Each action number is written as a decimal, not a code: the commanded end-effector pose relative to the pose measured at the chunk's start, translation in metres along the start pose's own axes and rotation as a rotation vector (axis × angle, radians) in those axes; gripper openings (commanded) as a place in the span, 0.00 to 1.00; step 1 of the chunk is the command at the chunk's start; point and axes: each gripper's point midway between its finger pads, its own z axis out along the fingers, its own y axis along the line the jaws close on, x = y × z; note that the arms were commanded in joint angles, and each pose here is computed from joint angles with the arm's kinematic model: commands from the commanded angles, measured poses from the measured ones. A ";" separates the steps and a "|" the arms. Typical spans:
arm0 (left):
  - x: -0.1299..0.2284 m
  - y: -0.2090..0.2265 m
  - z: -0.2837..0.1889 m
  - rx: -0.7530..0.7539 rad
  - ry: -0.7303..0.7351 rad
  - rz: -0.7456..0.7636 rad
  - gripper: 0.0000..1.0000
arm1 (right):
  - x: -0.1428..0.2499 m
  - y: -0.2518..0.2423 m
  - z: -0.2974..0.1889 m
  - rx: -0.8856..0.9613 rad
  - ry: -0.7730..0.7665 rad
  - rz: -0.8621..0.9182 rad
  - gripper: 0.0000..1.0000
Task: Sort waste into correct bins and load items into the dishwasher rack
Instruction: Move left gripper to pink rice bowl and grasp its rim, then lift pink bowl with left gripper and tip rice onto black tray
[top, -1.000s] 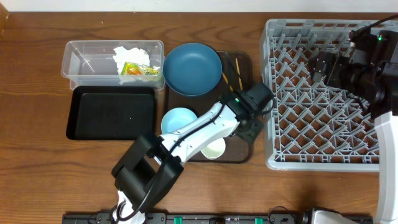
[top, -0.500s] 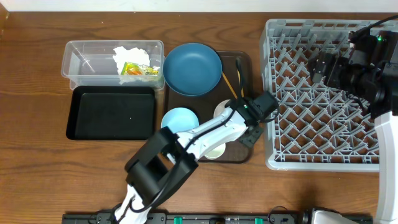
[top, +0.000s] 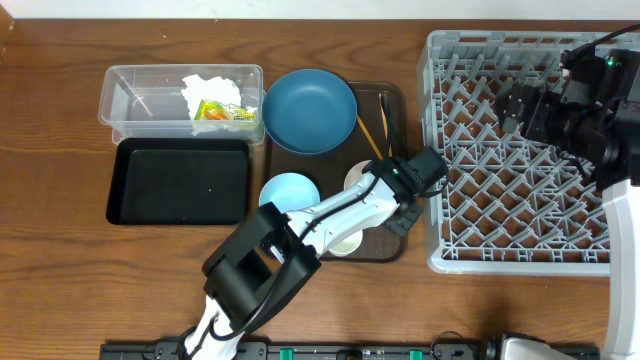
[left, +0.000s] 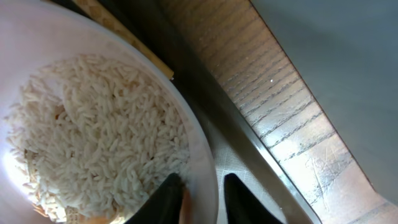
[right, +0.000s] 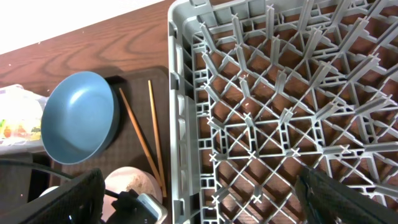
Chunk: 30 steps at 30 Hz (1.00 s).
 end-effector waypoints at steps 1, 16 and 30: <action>-0.011 0.001 -0.009 -0.005 -0.034 0.000 0.22 | -0.005 0.003 -0.005 -0.012 -0.015 -0.005 0.96; -0.043 0.008 -0.066 0.030 -0.180 -0.039 0.06 | -0.005 0.003 -0.005 -0.012 -0.014 -0.005 0.96; -0.046 0.083 -0.169 0.238 -0.314 -0.323 0.06 | -0.003 0.003 -0.005 -0.011 -0.009 -0.003 0.97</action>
